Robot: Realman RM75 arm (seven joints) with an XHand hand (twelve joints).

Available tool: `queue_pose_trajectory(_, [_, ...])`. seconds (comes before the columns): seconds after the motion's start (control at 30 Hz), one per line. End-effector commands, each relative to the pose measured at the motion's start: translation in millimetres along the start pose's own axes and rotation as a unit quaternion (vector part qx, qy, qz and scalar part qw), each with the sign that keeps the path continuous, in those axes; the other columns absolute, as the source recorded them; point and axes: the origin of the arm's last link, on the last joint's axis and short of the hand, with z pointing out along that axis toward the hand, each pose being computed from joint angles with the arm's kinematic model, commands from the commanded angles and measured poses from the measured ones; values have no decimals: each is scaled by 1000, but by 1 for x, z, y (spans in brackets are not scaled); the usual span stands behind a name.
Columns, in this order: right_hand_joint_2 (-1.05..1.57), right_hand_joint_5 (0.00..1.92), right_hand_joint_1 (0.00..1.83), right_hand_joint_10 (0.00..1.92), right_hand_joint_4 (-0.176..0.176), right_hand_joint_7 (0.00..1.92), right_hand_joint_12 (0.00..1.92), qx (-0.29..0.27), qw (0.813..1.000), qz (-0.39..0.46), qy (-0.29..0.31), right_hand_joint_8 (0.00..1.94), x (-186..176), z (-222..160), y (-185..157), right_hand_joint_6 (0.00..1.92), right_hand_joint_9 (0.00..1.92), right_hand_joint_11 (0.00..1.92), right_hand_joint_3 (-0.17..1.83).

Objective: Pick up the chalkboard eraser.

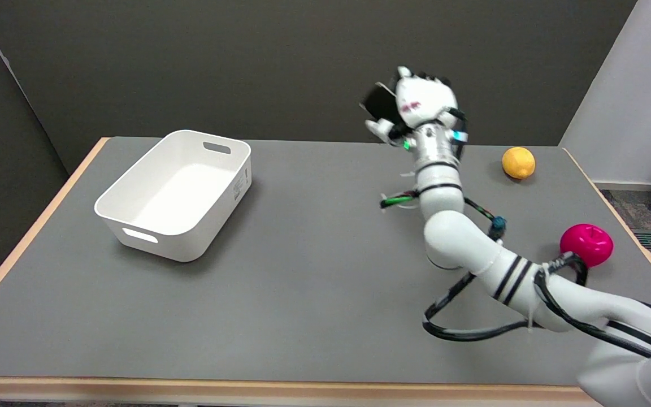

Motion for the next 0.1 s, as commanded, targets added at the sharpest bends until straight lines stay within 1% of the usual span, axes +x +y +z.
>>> queue_pose_trajectory(0.03, [1232, 496, 1100, 1848, -176, 535, 1921, 259, 929, 234, -124, 1796, -5, 27, -180, 1720, 779, 218, 345])
queue_pose_trajectory(0.1, [1266, 478, 1089, 1885, -176, 513, 1921, 266, 920, 250, -142, 1830, -9, 23, -190, 1724, 763, 133, 302])
